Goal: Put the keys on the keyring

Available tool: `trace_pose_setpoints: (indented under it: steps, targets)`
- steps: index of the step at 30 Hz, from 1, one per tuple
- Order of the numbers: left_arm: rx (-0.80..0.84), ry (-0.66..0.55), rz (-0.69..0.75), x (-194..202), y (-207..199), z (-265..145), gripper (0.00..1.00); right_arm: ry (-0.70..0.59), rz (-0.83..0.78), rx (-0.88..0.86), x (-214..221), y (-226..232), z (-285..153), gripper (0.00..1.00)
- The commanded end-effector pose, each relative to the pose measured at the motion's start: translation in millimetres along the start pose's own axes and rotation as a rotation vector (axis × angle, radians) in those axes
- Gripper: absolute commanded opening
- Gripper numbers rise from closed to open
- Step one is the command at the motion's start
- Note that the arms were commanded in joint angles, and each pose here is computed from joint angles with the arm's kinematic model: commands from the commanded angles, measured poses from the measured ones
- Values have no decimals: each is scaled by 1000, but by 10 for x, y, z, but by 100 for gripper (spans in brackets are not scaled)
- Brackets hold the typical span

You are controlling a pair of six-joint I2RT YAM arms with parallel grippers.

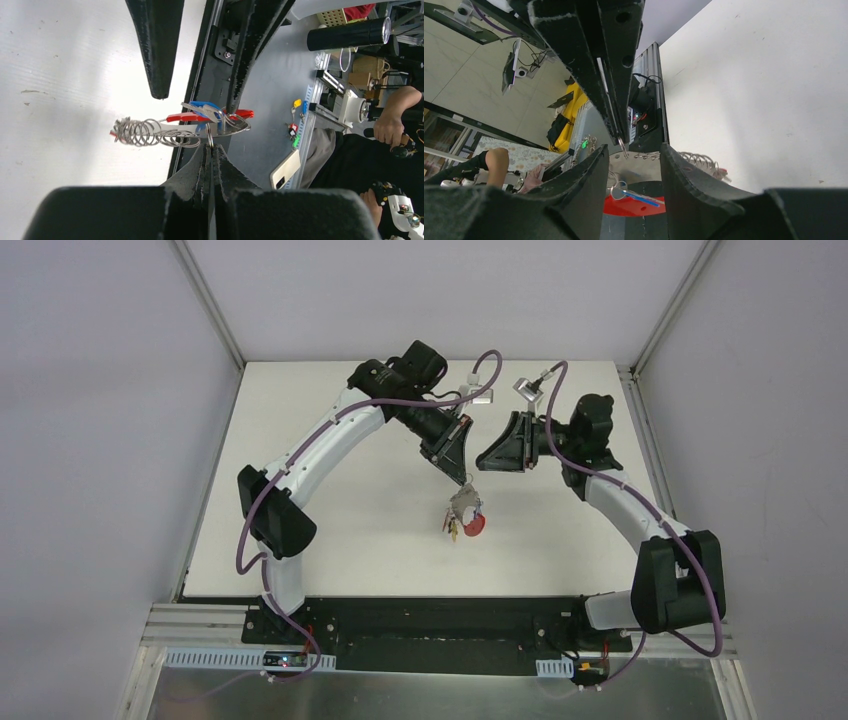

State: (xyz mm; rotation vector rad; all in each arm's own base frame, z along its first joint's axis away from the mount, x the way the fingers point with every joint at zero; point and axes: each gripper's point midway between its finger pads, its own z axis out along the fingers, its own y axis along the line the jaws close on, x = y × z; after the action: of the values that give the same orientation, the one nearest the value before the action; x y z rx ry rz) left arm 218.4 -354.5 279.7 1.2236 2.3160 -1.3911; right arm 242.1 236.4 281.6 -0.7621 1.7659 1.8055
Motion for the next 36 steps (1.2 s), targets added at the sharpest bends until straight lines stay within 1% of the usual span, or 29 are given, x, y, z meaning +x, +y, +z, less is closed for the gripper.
trace_pose_setpoints:
  steps: [1,6,17,20,24,29,33,36]
  targets:
    - [16,-3,41,-8,-95,-29,0,37,-112,-56,-17,276,16,44]
    - [46,-19,31,-50,-122,0,0,37,-102,-54,27,240,55,44]
    - [65,-22,16,-54,-128,27,0,78,-88,-70,126,208,141,27]
    - [66,-25,15,-59,-129,24,0,97,-71,-61,175,192,146,26]
    - [66,-24,14,-55,-129,24,0,117,-102,-36,220,163,148,22]
    - [66,-17,6,-34,-100,48,0,118,-108,-38,204,182,155,13]
    - [65,-15,5,-26,-85,52,0,116,-108,-34,190,184,160,0]
    - [58,-37,1,-79,-43,11,0,106,-104,-16,138,167,167,0]
